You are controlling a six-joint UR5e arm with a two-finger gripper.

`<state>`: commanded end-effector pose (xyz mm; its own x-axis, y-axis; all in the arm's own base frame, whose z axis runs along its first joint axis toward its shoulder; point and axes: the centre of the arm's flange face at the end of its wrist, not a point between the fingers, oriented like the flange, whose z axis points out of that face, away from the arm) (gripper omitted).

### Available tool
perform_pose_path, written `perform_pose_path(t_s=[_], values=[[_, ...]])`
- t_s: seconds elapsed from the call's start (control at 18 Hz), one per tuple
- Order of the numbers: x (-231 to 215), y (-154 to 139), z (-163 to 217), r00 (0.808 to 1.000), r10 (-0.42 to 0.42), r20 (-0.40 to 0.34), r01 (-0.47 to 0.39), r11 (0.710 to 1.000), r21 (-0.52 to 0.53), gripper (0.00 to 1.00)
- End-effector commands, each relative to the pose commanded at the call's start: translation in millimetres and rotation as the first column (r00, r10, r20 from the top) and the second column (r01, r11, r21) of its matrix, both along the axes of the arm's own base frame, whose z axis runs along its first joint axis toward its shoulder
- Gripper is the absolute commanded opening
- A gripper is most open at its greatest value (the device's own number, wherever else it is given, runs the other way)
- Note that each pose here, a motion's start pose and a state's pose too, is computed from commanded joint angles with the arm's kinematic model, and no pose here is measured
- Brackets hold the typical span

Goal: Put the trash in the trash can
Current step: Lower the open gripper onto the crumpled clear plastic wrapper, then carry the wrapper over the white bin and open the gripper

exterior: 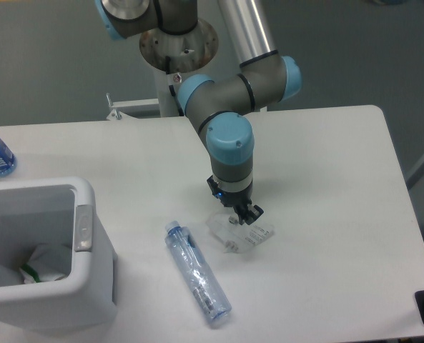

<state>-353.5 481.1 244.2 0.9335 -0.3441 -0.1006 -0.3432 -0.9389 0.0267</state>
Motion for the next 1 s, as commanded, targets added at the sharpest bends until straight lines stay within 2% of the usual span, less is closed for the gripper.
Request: perform_pose_path(t_s=[0.17,0.39,0.5,0.56,0.61,0.67,0.83,0.89,0.94,1.0], values=[[-6,0,17,1.000,0.008,-0.022,-0.007,1.000,0.024,0.00],[-31,-16,74,0.996,0.068,-0.062,-0.062,0.994,0.089,0.00],[-38,-16,106,0.989,0.146,-0.027,-0.138,0.971,0.193,0.00],[-38,-16,129,0.981,0.196,0.000,-0.189,0.945,0.266,0.00],[-35,-13,146,0.965,0.258,0.050,-0.260,0.907,0.331,0.00],[-33,-7,165,0.940,0.321,0.113,-0.339,0.855,0.392,0.00],[-11,7,240,0.826,0.456,0.331,-0.563,0.651,0.510,0.00],[-3,9,257,0.795,0.476,0.377,-0.607,0.601,0.521,0.00],[11,11,280,0.785,0.477,0.396,-0.619,0.570,0.540,0.00],[28,17,295,0.787,0.464,0.406,-0.616,0.560,0.554,0.00]])
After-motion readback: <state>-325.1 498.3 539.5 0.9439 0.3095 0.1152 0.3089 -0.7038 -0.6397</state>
